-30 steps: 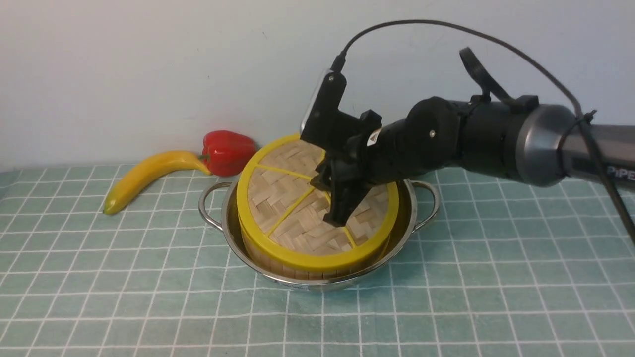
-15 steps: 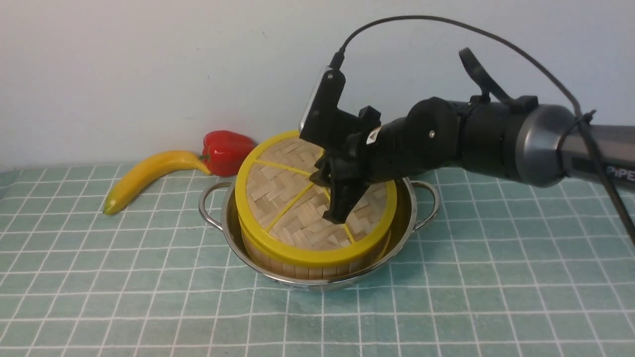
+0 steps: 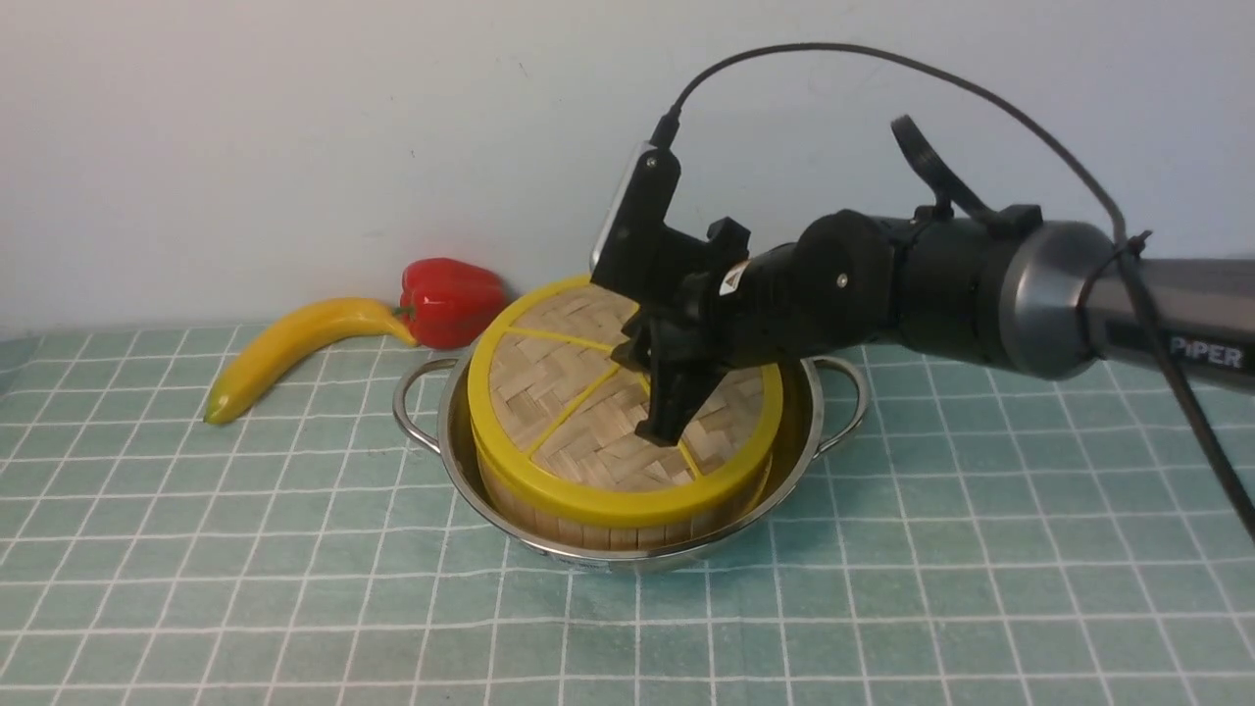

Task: Place the steamer in the pot on the blue tablecloth, and put the lid on the steamer.
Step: 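Place the bamboo steamer lid onto the steamer basket in the pot with the right gripper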

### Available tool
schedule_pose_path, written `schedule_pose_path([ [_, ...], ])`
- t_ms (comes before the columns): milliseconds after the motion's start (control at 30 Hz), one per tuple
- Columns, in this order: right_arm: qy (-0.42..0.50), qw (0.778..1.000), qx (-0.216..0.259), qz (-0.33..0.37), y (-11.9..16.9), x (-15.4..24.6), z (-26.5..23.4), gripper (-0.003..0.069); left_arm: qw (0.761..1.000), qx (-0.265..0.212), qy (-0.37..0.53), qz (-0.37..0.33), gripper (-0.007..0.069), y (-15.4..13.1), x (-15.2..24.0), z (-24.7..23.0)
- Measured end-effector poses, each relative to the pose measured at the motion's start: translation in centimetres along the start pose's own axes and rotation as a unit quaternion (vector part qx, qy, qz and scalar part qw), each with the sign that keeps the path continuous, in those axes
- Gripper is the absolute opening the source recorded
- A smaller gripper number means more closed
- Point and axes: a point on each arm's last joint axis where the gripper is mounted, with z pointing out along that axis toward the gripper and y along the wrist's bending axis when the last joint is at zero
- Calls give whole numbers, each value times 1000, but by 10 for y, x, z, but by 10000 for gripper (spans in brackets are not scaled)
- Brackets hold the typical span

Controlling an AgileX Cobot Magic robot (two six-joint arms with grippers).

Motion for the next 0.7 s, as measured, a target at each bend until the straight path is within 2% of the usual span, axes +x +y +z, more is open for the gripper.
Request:
schedule_pose_path([
  [700, -18, 1000, 8, 1, -5, -12, -17, 133, 1000, 0, 0, 0, 243, 0, 0, 0],
])
